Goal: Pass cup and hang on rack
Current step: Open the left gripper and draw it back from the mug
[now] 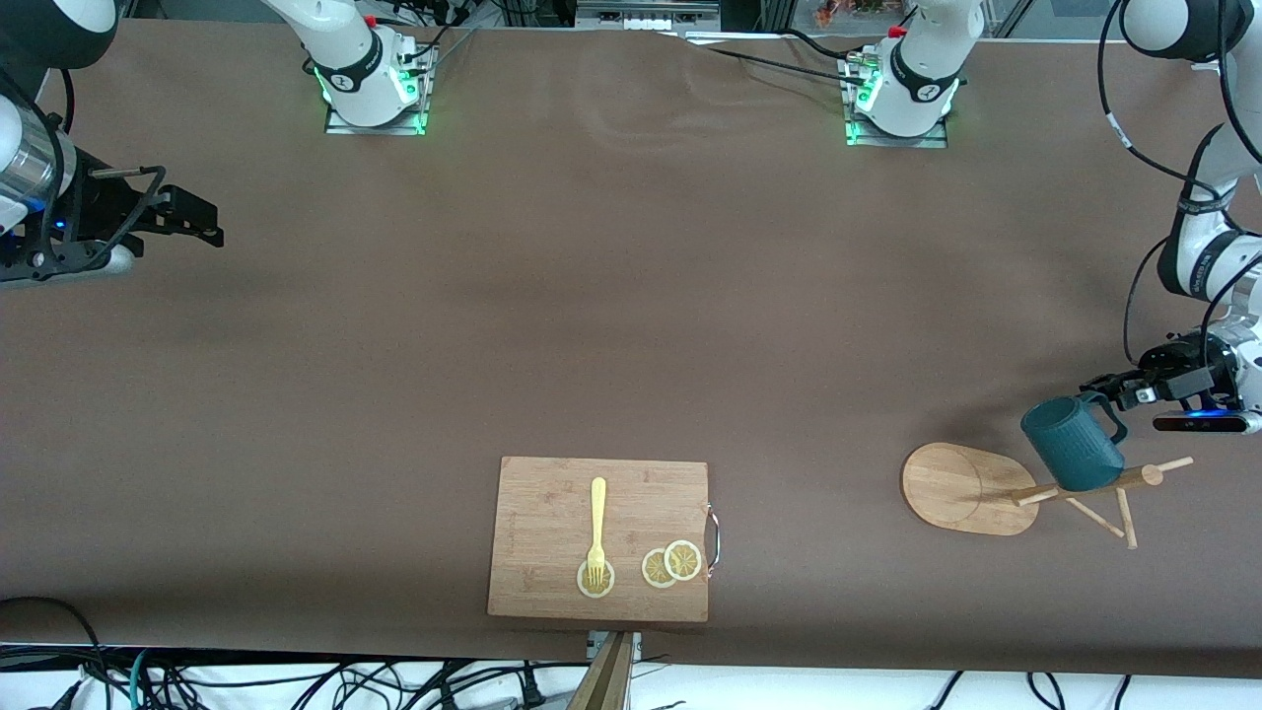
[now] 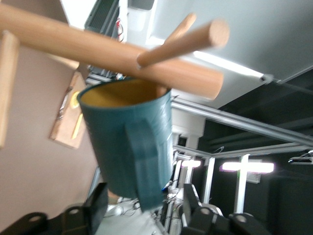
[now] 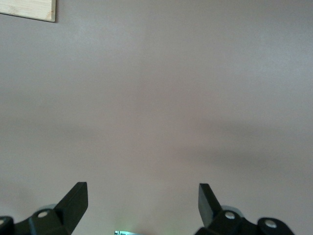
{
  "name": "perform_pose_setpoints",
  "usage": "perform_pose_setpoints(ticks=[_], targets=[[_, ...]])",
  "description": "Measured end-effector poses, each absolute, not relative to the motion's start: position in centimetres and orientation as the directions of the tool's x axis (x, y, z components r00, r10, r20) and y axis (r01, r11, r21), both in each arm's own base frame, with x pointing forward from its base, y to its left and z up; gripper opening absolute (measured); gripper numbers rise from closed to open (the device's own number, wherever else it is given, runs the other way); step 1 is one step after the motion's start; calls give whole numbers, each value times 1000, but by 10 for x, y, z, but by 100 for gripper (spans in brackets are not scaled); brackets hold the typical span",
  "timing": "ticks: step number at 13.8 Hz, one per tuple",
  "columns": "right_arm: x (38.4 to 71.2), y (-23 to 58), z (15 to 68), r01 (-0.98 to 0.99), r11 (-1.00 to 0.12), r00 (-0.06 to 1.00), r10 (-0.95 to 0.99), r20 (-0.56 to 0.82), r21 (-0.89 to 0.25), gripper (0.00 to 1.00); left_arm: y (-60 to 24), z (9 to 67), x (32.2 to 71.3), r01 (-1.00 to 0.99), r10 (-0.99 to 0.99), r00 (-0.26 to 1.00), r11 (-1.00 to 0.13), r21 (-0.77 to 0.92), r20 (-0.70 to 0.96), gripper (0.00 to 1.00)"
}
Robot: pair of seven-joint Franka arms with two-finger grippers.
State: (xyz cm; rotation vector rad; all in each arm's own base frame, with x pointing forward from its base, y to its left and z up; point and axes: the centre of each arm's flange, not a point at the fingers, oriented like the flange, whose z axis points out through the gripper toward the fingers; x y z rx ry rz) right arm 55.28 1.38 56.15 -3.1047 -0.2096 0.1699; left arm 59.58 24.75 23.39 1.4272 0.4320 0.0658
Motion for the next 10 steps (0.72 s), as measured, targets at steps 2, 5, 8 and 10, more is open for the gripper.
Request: perform_pose_setpoints(ticks=[2,5,8,10], targets=[[553,14,561,133,-991,985,136,-107,-32,100,252,244,587,230,260,935,79,970,-243,97],[553,14,561,134,-990,985,136,-107,-33,100,258,266,568,252,162,957,-48,967,-242,100],[553,15,561,134,-990,985,137,-107,-33,100,260,301,545,269,33,963,-227,936,-268,100],[553,15,561,134,-990,985,137,-108,-33,100,250,328,539,258,-38,956,-368,893,-292,100]])
